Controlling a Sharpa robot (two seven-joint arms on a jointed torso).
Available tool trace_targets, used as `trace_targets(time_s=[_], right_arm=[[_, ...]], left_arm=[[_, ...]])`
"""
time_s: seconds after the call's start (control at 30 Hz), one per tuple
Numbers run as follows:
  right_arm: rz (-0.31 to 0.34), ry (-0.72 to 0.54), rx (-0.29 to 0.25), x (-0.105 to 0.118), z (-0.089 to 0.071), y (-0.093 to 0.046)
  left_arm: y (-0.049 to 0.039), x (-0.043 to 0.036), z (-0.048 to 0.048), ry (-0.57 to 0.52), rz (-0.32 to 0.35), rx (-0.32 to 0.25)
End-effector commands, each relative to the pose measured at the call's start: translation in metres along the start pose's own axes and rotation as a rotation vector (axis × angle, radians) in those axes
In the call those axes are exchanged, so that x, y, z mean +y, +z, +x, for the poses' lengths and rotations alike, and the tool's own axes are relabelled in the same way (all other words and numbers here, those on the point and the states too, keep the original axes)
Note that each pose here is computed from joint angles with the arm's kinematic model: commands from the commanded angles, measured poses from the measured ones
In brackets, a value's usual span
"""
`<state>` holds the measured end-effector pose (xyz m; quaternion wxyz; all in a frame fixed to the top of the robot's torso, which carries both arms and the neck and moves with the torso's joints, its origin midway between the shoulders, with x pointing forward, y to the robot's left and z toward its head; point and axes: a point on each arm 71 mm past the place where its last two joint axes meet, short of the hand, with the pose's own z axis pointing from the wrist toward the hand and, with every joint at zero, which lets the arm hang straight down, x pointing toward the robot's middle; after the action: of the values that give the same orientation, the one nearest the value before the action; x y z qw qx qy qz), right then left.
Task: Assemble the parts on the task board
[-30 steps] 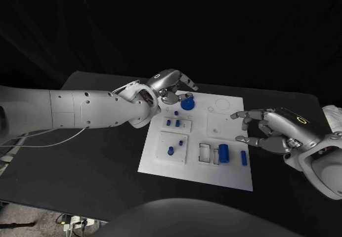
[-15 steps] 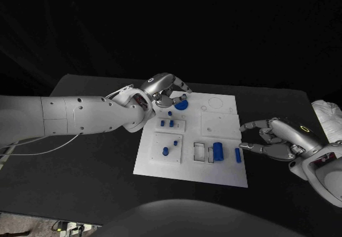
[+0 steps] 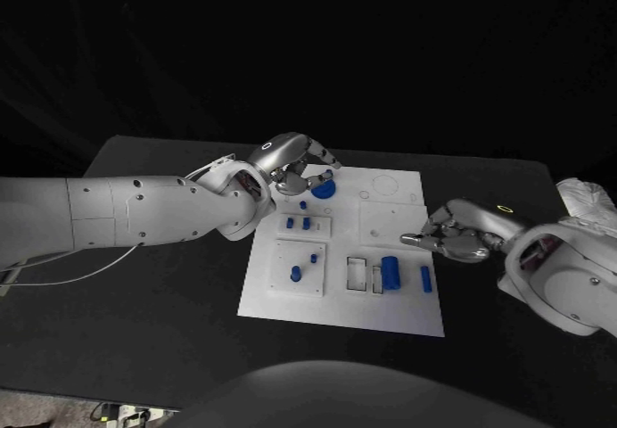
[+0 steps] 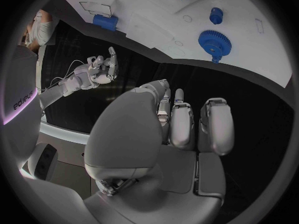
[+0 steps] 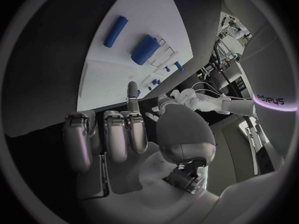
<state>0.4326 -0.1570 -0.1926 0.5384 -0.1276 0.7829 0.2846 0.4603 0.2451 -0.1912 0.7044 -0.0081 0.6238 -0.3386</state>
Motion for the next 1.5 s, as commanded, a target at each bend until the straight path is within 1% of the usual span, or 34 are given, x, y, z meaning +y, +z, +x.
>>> trace_targets(time_s=[0.03,0.07,0.1,0.2,0.3,0.43,0.67,0.9,1.03,1.2,1.5], right_arm=[[0.201,-0.056,0.279,-0.008,0.012,0.008],[0.220,-0.068,0.320,-0.006,0.013,0.012],[0.247,-0.078,0.379,-0.004,0.014,0.018],[0.281,-0.085,0.463,0.001,0.016,0.028],[0.301,-0.094,0.519,0.005,0.017,0.038],[0.321,-0.109,0.563,0.010,0.018,0.049],[0.341,-0.134,0.592,0.019,0.020,0.064],[0.340,-0.112,0.586,0.024,0.020,0.073],[0.331,-0.076,0.579,0.027,0.021,0.076],[0.322,-0.032,0.584,0.030,0.024,0.078],[0.328,-0.024,0.604,0.035,0.030,0.080]], left_arm=[[-0.0001,-0.0018,0.0000,-0.005,0.012,-0.002],[-0.0002,-0.0017,-0.0001,-0.005,0.012,-0.002],[-0.0003,-0.0018,-0.0001,-0.005,0.012,-0.002],[-0.0002,-0.0020,-0.0001,-0.006,0.014,-0.002],[-0.0002,-0.0020,0.0000,-0.006,0.015,-0.001],[0.0001,-0.0021,0.0002,-0.005,0.016,-0.001],[0.0005,-0.0030,0.0007,-0.007,0.021,-0.001],[0.0014,-0.0041,0.0016,-0.008,0.023,0.001],[0.0019,-0.0044,0.0021,-0.008,0.024,0.003],[0.0023,-0.0046,0.0027,-0.009,0.022,0.007],[0.0044,-0.0065,0.0051,-0.012,0.025,0.016]])
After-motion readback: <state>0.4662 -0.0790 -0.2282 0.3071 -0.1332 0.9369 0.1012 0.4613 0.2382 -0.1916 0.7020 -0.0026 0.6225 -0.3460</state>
